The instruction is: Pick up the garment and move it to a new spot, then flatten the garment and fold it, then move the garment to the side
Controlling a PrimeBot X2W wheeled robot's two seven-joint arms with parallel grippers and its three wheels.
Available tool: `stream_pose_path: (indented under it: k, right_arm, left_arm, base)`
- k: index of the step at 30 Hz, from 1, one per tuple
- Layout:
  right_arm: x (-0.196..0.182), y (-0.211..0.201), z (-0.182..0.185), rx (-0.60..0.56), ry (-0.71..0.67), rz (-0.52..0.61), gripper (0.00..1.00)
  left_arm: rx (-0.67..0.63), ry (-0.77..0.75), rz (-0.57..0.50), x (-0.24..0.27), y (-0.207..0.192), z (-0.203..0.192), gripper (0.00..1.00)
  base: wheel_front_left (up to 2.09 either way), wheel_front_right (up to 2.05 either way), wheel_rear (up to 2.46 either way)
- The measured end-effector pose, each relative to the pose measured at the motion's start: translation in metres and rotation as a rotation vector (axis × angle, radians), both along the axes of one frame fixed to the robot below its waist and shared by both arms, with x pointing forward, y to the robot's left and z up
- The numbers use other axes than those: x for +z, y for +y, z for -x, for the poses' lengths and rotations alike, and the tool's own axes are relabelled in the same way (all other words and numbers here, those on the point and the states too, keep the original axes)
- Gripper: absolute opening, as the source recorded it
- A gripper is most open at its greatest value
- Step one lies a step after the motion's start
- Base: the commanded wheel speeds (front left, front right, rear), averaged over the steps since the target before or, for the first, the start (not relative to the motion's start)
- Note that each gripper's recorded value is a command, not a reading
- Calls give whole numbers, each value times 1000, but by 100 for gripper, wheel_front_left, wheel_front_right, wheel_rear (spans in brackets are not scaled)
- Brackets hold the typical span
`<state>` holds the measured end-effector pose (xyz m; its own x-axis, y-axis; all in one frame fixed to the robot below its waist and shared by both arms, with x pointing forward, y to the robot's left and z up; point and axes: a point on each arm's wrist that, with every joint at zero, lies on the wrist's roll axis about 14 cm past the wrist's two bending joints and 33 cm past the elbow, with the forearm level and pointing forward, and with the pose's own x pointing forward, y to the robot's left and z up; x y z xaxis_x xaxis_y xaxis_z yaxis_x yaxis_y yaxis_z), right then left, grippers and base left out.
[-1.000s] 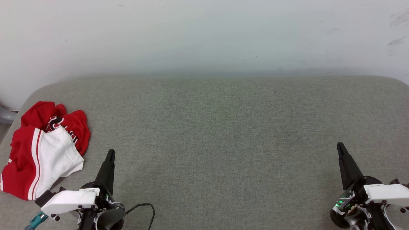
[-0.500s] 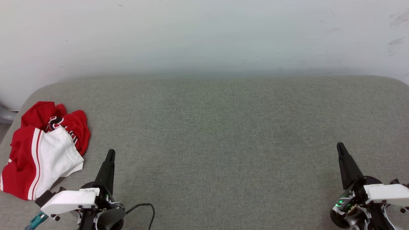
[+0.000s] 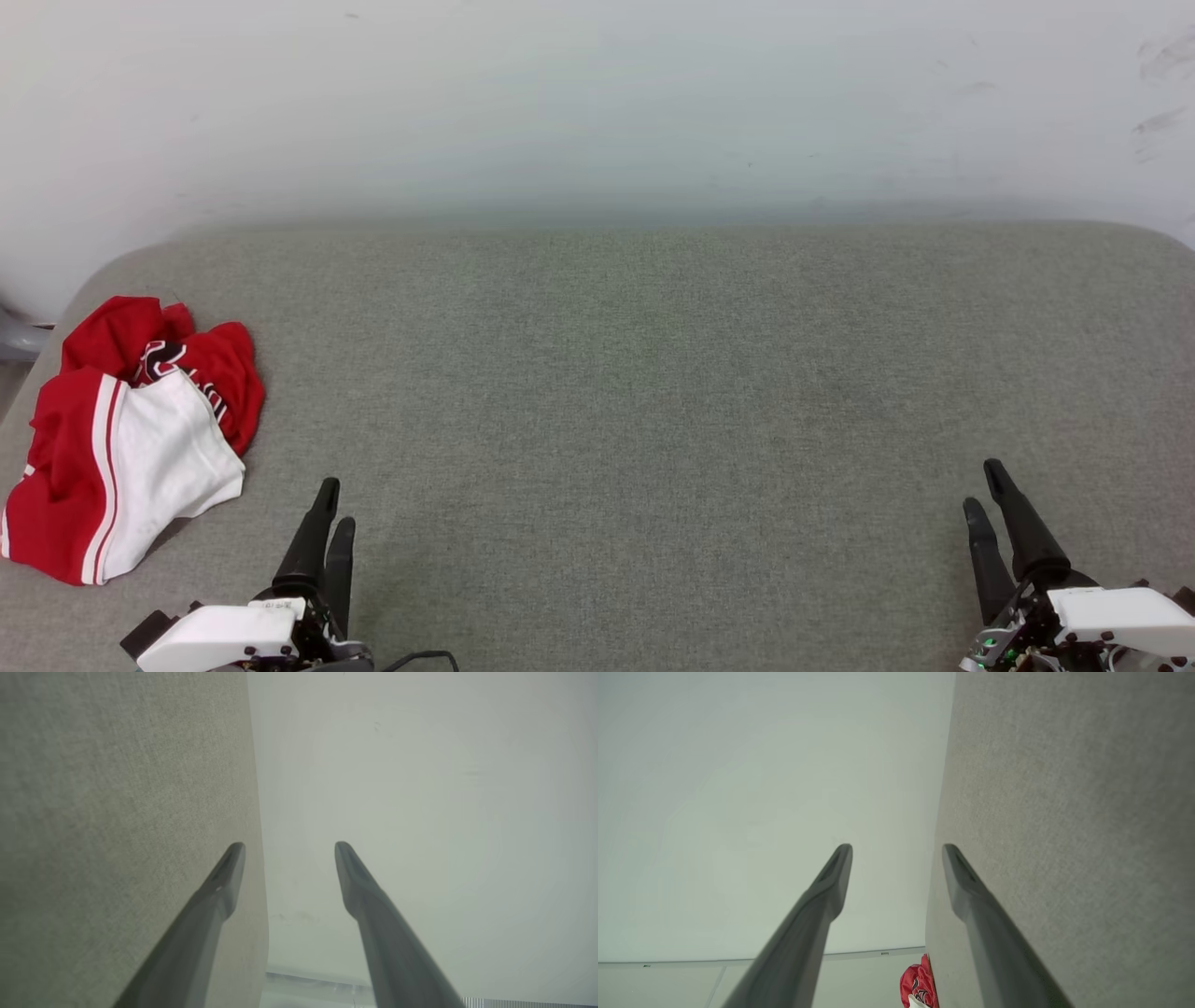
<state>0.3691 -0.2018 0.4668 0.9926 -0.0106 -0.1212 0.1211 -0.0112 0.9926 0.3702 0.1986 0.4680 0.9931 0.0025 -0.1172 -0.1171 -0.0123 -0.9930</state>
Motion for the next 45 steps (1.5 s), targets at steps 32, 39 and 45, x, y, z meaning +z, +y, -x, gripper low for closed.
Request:
stream_pose_path:
  k: [32, 39, 45]
  right_arm:
    - [18, -1, -1, -7, -42, 446, 100]
    - [37, 0, -4, 0, -98, 652, 100]
    - [56, 6, -7, 9, -157, 830, 100]
  left_arm:
    - [164, -43, -289, 21, 43, 6, 100]
    - [187, -89, -410, 42, 49, 4, 100]
    - [171, -157, -530, 65, 39, 2, 100]
  base:
    - [0, 0, 0]
    - [0, 0, 0]
    - [0, 0, 0]
